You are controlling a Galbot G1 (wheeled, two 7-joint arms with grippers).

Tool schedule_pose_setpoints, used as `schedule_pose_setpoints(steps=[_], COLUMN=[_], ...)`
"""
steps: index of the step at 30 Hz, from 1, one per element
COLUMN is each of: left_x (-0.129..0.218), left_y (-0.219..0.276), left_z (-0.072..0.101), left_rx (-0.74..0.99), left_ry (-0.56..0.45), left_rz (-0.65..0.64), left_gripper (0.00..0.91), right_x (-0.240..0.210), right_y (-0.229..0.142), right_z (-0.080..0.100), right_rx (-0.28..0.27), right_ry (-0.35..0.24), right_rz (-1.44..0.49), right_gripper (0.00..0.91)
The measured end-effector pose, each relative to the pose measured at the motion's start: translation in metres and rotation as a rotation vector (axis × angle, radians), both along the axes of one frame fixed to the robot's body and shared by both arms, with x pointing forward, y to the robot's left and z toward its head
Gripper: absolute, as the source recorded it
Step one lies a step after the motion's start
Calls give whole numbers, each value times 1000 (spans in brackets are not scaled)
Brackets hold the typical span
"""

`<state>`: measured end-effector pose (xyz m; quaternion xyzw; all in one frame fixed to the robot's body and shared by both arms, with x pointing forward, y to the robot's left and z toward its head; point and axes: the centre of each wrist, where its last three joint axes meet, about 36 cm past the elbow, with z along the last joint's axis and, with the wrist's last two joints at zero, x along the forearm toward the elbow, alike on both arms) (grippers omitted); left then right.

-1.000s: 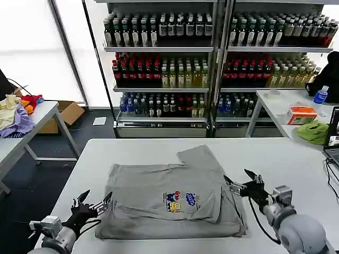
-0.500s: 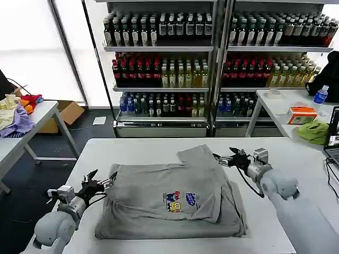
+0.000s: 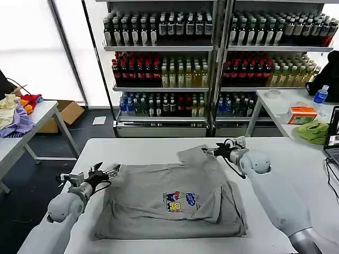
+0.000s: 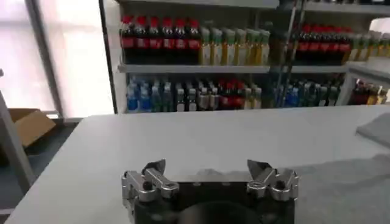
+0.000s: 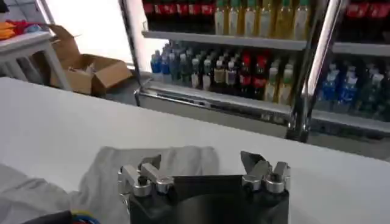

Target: Fold and organize the clothes.

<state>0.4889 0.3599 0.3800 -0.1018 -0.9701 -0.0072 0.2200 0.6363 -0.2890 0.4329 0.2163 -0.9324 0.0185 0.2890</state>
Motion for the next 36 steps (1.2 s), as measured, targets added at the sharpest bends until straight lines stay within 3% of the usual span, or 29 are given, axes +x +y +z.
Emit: schedule_pose_setpoints(steps=[4,6,7,8,10,11,12,14,18,31,36], left_x=[8,11,13,14,16,17,17,18,17,15,15], left_y=[2,1,1,1,1,0,0,1,0,-1,3], left_z=[-4,-6,-7,-8,-8,-9,-10,-10,-12,-10,-3], left_rx=[15,19,22,25,33,35,39,46,60,81,86], left_ry=[15,22,26,29,35,38,42,47,54,58,52], left_rz=[-14,-21,-23,-25,-35,-39,-46,-53,-73,-120,-122], left_gripper=[907,907,907,907,867,725,433,252,30,0,0], right_x=[8,12,13,15,17,18,19,20,21,17,13], right_y=[7,12,15,16,20,22,24,25,27,32,30], right_z=[-9,-12,-14,-15,-16,-17,-18,-19,-21,-29,-24], right_rx=[4,2,1,1,2,0,-1,-3,0,24,51], right_ry=[27,38,42,46,50,53,55,58,65,80,67], right_rz=[-4,-3,-3,-5,-7,-6,-4,-2,4,9,-4], right_gripper=[907,675,393,10,0,0,0,0,0,0,0])
